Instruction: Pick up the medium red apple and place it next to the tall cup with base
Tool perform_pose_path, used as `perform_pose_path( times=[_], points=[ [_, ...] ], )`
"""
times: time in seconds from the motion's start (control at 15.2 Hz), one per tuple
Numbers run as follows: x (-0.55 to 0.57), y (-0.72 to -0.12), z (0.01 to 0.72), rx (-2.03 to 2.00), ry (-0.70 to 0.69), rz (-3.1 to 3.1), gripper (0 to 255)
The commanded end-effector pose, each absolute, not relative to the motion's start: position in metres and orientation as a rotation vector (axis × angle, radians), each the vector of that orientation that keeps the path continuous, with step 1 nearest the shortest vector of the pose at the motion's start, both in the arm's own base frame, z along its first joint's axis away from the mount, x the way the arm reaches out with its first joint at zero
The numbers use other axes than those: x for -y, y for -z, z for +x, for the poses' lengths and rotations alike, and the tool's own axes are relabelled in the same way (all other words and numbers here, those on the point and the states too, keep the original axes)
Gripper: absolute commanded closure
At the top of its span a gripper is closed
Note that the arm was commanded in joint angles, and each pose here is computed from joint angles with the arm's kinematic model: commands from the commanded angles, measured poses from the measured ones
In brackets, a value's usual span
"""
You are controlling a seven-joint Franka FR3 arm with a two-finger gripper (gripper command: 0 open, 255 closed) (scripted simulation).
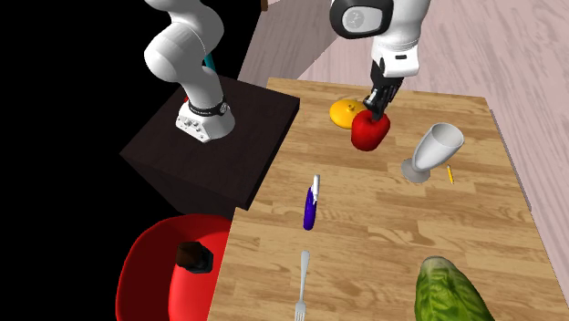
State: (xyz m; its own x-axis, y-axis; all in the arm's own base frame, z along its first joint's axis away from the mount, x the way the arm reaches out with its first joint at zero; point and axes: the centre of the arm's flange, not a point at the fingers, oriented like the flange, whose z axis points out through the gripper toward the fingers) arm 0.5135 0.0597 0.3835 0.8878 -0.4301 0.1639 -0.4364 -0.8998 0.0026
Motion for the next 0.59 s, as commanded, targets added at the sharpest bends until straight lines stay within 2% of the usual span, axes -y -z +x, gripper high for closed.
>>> perform_pose_path(
  times=[0.0,0.53],
  points=[
    [-0.059,-0.373,0.513,0.692,-0.249,3.014,255],
    [-0.059,-0.330,0.513,0.692,-0.249,3.014,255]
  ],
)
